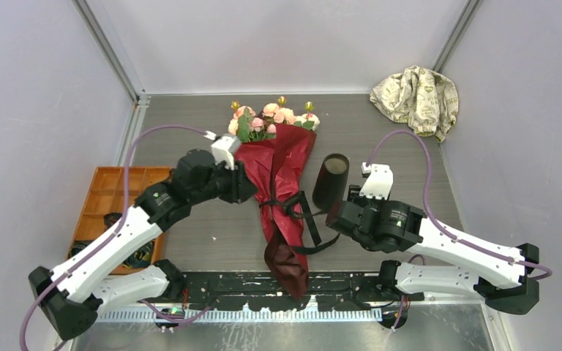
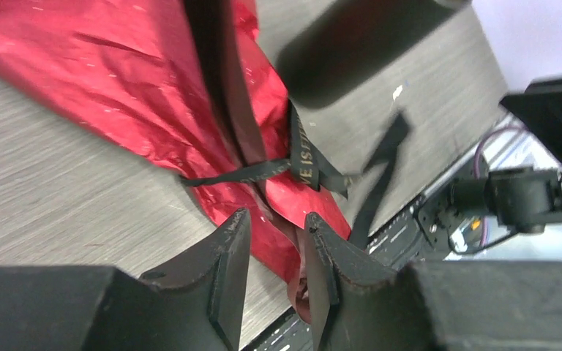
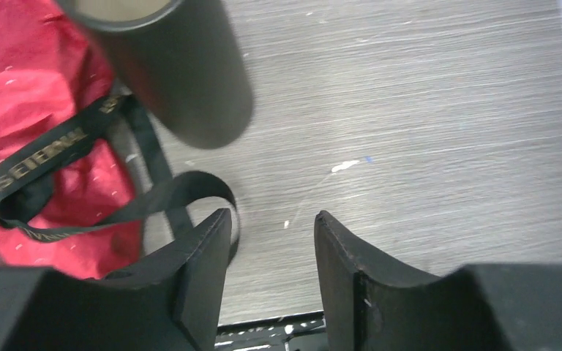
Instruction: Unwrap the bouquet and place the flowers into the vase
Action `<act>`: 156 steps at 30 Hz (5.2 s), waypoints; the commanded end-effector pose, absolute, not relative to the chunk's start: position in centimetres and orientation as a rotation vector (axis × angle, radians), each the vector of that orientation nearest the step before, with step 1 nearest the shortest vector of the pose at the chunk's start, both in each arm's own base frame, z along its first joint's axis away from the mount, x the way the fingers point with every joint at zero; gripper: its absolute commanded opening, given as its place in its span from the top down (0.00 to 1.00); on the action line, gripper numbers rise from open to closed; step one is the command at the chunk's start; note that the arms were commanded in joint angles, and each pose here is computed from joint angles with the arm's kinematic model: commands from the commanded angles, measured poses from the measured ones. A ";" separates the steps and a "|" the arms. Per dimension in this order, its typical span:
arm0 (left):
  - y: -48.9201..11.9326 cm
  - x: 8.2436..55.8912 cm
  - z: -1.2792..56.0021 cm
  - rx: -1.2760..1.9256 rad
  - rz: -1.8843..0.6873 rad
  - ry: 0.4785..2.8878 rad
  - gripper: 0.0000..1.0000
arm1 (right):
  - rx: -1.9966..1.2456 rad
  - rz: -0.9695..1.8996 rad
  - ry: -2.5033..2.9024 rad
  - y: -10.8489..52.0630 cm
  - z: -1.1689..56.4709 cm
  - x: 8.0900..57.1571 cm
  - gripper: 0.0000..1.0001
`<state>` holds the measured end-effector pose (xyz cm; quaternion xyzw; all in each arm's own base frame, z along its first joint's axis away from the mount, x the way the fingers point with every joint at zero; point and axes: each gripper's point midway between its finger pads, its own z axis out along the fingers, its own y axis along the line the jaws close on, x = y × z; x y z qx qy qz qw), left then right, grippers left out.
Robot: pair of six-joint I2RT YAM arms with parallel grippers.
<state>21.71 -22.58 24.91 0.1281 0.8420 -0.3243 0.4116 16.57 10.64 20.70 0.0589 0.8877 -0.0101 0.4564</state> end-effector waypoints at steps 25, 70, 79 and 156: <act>-30.6 23.8 14.9 0.787 -0.631 2.208 0.40 | 0.074 0.328 2.101 16.4 22.7 17.7 0.42; -15.4 23.5 27.1 0.203 -0.225 1.989 0.80 | -0.256 0.264 2.218 31.5 16.2 23.8 0.44; -21.3 22.7 22.6 0.332 -0.465 2.096 0.63 | -0.195 0.144 2.241 30.2 15.2 25.3 0.45; -21.2 27.4 23.9 0.242 -0.349 2.057 0.82 | -0.160 0.594 2.283 34.0 16.0 25.4 0.44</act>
